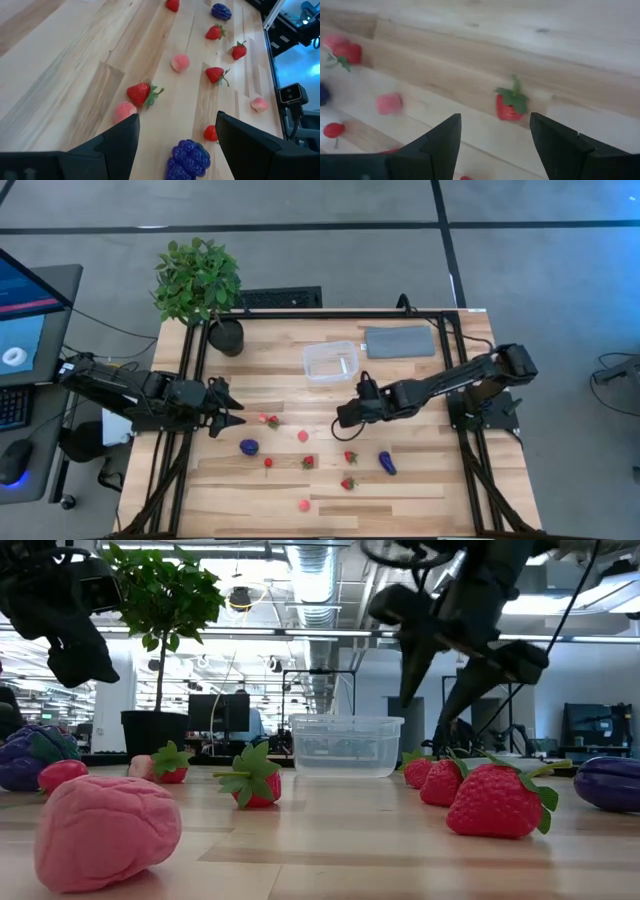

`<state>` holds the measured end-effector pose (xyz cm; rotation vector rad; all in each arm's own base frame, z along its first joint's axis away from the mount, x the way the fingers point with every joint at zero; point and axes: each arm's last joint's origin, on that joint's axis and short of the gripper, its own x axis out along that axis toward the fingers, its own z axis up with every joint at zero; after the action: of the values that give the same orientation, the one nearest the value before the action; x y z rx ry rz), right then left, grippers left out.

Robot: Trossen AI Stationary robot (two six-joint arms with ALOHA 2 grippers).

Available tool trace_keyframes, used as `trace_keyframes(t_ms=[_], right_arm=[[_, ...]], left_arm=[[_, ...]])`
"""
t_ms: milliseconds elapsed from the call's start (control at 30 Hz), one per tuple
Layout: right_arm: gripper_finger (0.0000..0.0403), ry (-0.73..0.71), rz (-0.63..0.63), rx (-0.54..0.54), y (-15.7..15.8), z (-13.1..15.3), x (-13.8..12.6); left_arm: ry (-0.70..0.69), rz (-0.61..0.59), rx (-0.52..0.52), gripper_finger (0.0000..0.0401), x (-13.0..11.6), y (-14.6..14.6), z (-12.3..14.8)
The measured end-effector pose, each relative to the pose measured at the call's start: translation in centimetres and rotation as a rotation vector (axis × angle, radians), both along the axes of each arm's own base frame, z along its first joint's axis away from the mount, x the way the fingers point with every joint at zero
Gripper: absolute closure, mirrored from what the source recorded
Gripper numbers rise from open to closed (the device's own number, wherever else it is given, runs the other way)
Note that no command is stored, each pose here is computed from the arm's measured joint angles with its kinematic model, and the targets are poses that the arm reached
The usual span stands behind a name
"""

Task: Pick and placing Produce into tupperware
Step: Put the strawberry into the container

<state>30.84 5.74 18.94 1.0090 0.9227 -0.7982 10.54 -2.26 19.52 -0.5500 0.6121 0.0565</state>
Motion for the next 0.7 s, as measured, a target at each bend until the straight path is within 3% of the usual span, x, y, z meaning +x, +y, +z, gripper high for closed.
trace_keyframes(t_ms=[700], right_arm=[[0.0143, 0.112, -0.013, -0.012, 0.6, -3.7, 2.1]], left_arm=[[0.042, 0.001, 0.009, 0.0152, -0.3, 0.1, -0.4]])
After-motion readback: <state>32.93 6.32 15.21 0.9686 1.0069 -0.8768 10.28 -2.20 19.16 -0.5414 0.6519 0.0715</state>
